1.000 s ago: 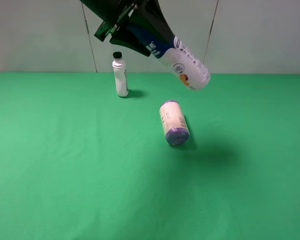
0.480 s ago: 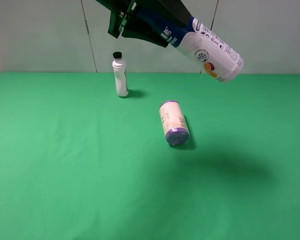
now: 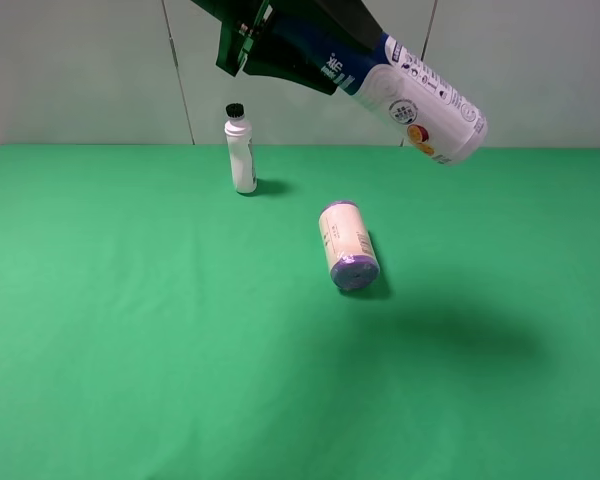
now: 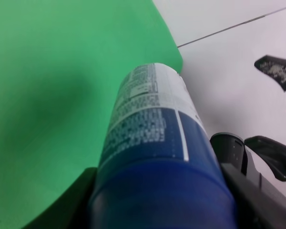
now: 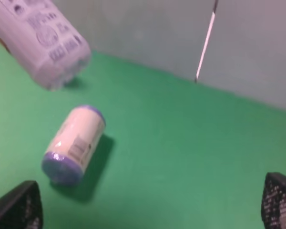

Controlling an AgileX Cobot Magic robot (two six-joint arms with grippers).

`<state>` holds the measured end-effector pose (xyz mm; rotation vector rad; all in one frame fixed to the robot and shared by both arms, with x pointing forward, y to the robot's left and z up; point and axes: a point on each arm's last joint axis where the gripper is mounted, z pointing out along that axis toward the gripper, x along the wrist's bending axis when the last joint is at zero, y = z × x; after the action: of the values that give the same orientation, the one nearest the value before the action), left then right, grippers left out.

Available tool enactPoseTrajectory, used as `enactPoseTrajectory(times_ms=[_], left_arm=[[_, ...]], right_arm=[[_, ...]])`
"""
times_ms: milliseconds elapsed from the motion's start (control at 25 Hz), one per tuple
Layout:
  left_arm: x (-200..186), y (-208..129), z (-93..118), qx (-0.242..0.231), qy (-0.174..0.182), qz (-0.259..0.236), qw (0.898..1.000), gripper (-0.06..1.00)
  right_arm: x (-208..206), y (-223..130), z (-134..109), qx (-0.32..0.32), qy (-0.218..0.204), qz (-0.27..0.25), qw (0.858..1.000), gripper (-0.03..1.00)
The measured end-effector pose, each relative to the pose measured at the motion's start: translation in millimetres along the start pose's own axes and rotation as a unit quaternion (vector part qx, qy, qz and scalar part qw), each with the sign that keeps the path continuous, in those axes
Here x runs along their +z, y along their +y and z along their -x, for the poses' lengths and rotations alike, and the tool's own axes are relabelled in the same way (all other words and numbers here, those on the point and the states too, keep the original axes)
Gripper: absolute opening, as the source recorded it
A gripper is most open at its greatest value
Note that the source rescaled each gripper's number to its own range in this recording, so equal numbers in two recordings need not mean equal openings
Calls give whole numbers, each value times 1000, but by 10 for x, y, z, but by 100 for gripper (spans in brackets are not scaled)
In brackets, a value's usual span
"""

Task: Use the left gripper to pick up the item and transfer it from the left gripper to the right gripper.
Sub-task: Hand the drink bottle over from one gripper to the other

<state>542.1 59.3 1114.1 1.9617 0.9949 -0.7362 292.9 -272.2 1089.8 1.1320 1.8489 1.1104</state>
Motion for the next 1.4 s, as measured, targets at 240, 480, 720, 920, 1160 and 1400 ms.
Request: enactPoseTrajectory(times_ms=[240, 480, 720, 920, 1160, 1400], left_arm=[[0, -1, 0, 1, 0, 0, 1000, 1], [0, -1, 0, 1, 0, 0, 1000, 1], [0, -1, 0, 1, 0, 0, 1000, 1], [0, -1, 0, 1, 0, 0, 1000, 1], [0, -1, 0, 1, 0, 0, 1000, 1], [0, -1, 0, 1, 0, 0, 1000, 1]], right_arm=[[147, 140, -7, -84, 37, 41, 995, 100], [317, 253, -47, -129, 77, 47, 988, 100], [581, 465, -105, -164, 107, 50, 979, 100], [803, 575, -208, -200, 134, 47, 969, 100], [942, 668, -378, -236, 164, 59, 956, 100], [1164, 653, -467, -245, 168, 48, 954, 100]])
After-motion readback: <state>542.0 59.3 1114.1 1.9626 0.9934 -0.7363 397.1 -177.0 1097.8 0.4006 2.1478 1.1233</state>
